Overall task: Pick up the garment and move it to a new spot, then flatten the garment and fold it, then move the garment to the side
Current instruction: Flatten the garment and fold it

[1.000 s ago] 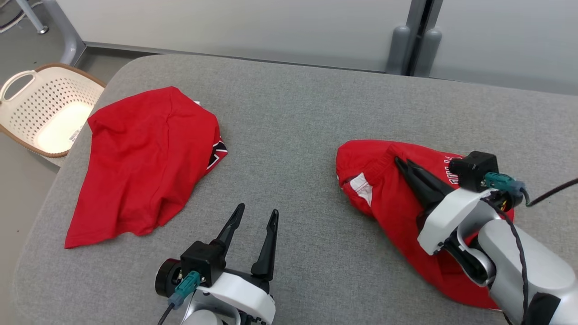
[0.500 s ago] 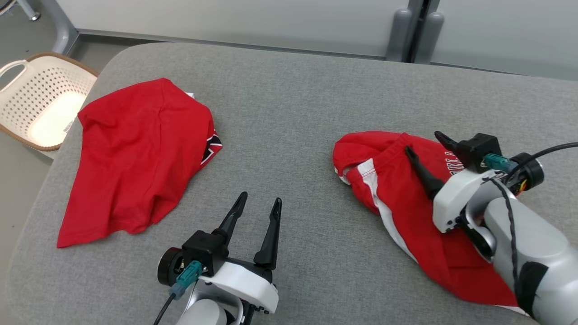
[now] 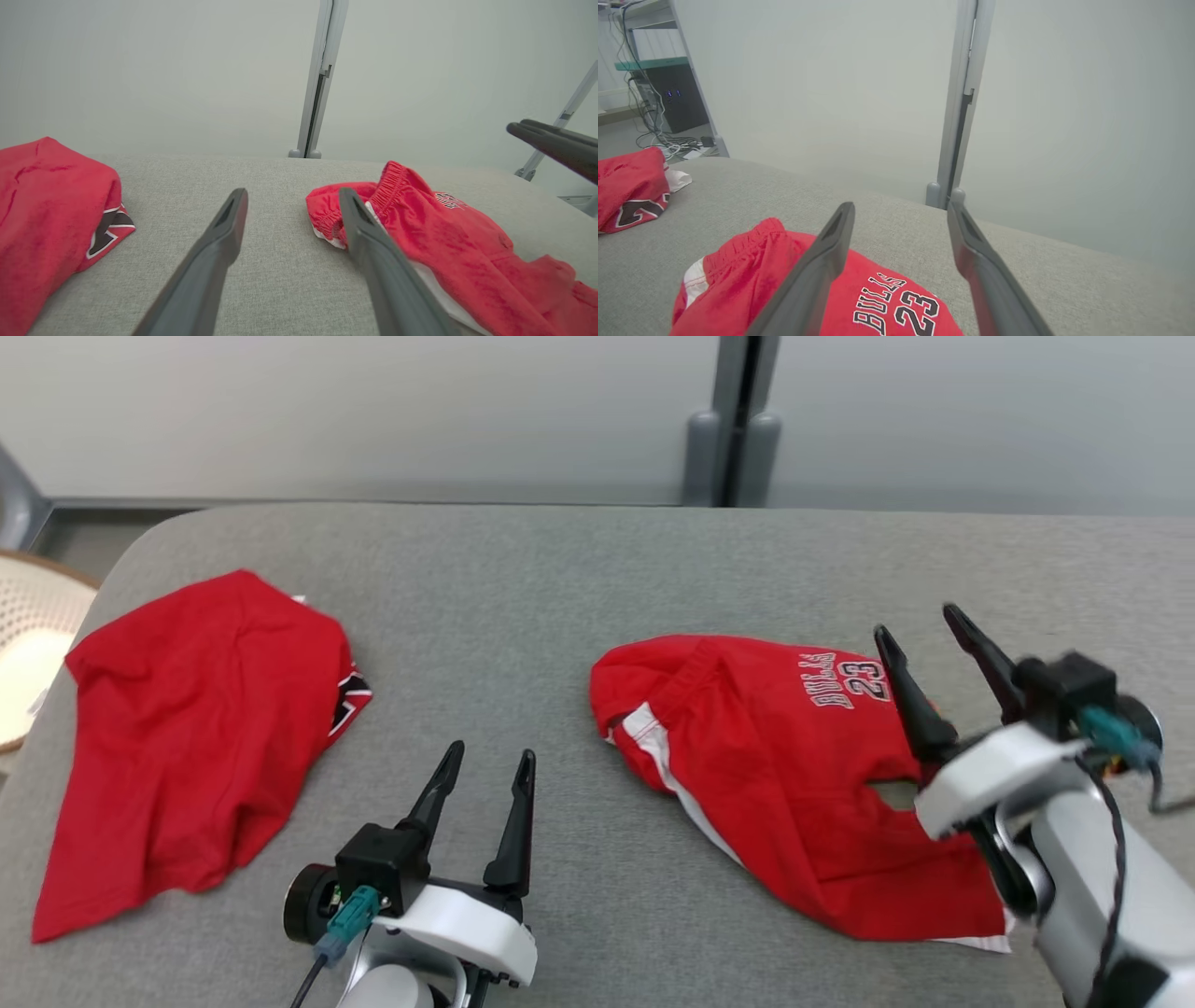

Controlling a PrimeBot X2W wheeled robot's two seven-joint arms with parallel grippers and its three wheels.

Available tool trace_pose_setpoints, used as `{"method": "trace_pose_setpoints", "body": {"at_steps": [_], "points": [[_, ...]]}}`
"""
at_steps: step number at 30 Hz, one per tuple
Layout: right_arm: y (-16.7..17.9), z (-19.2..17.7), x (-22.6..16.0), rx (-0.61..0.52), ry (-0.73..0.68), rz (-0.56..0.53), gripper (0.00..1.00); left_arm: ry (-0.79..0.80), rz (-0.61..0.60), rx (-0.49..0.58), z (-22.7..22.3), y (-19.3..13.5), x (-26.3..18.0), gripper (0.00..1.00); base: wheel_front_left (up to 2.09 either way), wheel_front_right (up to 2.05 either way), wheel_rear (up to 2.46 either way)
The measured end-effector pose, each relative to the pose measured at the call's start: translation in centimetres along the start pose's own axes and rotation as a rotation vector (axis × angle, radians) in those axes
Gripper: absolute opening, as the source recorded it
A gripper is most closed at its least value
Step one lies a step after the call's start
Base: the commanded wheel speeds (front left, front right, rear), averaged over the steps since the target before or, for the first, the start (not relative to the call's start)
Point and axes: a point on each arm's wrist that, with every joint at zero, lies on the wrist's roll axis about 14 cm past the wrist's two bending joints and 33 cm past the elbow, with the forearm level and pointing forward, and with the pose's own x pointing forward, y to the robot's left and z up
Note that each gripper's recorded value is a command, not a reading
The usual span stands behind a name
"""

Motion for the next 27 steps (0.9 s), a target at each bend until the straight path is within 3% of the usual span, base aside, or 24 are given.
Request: {"method": "trace_pose_setpoints", "body": {"at_steps": [5,14,27], "points": [[-0.3,-0.1,-5.4,0.049,-0.068,-0.091,1.0,-0.008,-0.035,-0.004,0.2,-1.1,-0.2,1.0,0.0,0.0,0.0],[3.9,-2.0,-11.8,0.156,-0.083,-0.134,1.0,-0.021,-0.089,-0.012,0.5,-2.9,-0.1,1.0,0.0,0.0,0.0],[8.3,-5.4,-11.7,0.14,0.04,0.008,1.0,-0.01,-0.086,-0.014,0.2,-2.8,-0.5,1.0,0.0,0.0,0.0]]}}
